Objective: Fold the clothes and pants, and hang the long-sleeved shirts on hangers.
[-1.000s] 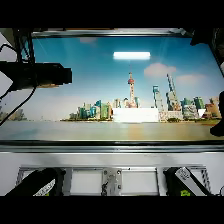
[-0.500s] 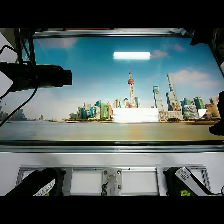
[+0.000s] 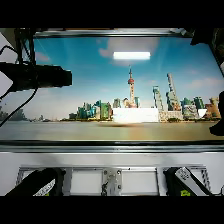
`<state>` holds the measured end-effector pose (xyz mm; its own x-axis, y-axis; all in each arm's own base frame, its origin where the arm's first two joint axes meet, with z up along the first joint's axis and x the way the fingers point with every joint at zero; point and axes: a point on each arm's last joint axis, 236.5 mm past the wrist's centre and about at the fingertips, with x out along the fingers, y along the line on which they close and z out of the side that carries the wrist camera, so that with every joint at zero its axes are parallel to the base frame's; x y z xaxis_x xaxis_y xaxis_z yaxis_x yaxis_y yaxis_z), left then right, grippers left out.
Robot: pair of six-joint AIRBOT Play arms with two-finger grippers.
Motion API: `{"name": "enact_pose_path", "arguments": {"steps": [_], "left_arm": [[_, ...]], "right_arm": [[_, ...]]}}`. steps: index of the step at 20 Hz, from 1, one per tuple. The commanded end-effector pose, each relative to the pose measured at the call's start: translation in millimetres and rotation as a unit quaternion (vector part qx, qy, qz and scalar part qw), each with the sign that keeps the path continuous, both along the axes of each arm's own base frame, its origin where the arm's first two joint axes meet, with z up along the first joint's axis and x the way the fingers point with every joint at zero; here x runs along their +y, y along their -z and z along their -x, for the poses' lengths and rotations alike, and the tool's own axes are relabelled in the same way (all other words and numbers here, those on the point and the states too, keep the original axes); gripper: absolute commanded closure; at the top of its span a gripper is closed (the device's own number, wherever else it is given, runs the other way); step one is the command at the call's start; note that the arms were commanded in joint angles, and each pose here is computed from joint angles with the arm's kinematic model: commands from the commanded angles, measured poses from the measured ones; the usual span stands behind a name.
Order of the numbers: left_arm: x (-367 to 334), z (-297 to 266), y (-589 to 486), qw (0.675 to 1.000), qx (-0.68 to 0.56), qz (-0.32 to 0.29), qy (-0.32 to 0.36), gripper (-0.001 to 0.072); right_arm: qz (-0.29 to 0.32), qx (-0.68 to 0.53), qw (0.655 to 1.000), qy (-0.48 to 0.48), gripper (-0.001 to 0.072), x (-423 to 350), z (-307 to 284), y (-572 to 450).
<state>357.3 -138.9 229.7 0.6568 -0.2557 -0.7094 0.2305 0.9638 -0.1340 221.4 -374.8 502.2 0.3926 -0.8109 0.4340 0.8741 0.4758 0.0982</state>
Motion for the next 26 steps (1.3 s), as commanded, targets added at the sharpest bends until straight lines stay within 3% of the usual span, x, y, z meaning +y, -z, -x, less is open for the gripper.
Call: {"name": "enact_pose_path", "arguments": {"steps": [1, 10, 11, 13, 19, 21, 23, 26], "left_arm": [[0, 0, 1, 1.0, 0.001, 0.0, 0.0, 0.069], [0, 0, 0, 1.0, 0.0, -0.001, 0.0, 0.069], [0, 0, 0, 1.0, 0.0, -0.002, 0.001, 0.0691], [0, 0, 0, 1.0, -0.001, -0.004, 0.004, 0.069], [0, -1, 0, 1.0, -0.003, -0.006, 0.006, 0.069], [0, -1, 0, 1.0, -0.003, -0.006, 0.006, 0.0691], [0, -1, 0, 1.0, -0.003, -0.006, 0.006, 0.069], [0, -1, 0, 1.0, -0.003, -0.006, 0.006, 0.069]], "right_arm": [[-0.002, -0.002, 1.0, 0.005, 0.0688, -1, 3, 0], [0.021, 0.003, 0.999, -0.027, 0.0667, 17, -5, -12], [0.023, 0.001, 0.999, -0.027, 0.059, 20, -3, -15], [0.026, -0.001, 0.999, -0.026, 0.0258, 23, -1, -18], [0.057, -0.011, 0.997, -0.042, 0.0234, 53, 10, -42], [0.092, 0.004, 0.991, -0.098, 0.0235, 85, -6, -54], [0.127, 0.025, 0.967, -0.221, 0.0234, 136, -41, -58], [0.116, 0.069, 0.873, -0.468, 0.0235, 228, -95, -23]]}}
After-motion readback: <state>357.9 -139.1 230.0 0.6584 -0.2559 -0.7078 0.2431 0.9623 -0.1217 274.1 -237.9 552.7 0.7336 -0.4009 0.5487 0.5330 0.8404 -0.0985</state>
